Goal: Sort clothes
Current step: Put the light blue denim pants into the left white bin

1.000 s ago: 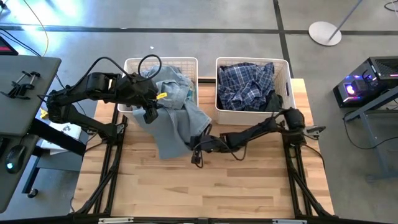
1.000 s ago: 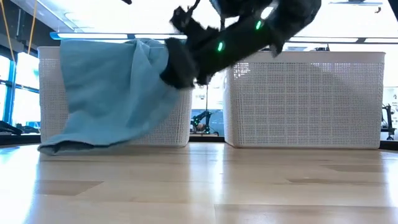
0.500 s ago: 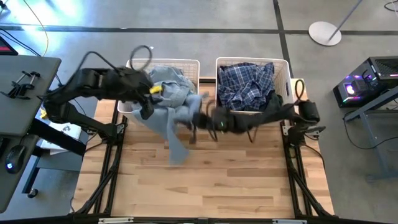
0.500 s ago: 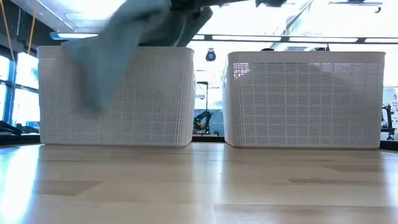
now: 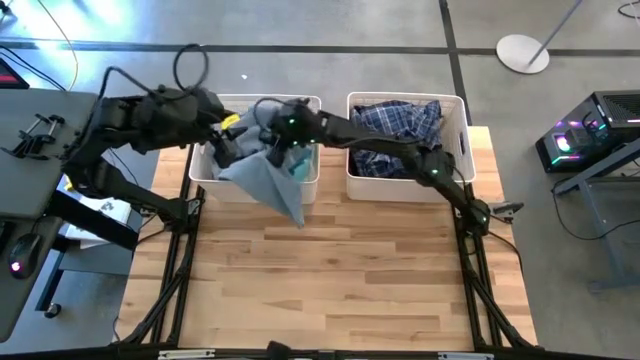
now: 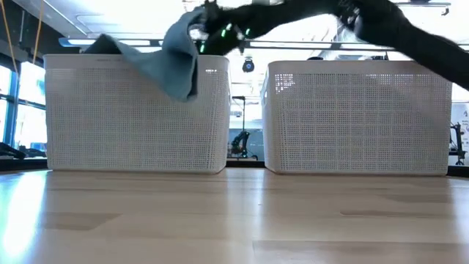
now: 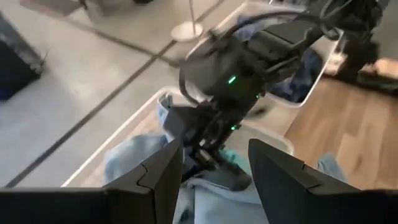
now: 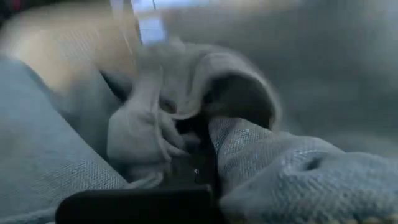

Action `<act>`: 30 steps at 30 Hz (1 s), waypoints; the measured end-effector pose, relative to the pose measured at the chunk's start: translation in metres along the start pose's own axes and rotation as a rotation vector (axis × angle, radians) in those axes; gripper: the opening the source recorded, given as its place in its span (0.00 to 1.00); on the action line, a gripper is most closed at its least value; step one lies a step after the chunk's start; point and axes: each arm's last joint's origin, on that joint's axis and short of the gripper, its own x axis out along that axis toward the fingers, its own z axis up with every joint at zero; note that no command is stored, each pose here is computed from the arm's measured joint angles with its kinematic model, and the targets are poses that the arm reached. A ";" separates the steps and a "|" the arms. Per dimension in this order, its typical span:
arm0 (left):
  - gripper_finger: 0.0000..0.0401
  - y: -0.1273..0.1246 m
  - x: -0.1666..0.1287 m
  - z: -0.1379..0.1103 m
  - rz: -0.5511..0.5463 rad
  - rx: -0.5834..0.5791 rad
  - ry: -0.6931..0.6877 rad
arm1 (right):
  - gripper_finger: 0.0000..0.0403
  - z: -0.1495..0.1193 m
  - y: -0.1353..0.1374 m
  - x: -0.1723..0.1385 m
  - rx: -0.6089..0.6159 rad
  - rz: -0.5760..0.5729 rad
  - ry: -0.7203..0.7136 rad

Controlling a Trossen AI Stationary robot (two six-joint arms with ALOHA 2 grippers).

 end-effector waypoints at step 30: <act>0.27 -0.003 0.091 -0.037 0.118 -0.080 0.343 | 0.64 0.066 0.025 -0.168 0.084 0.241 0.046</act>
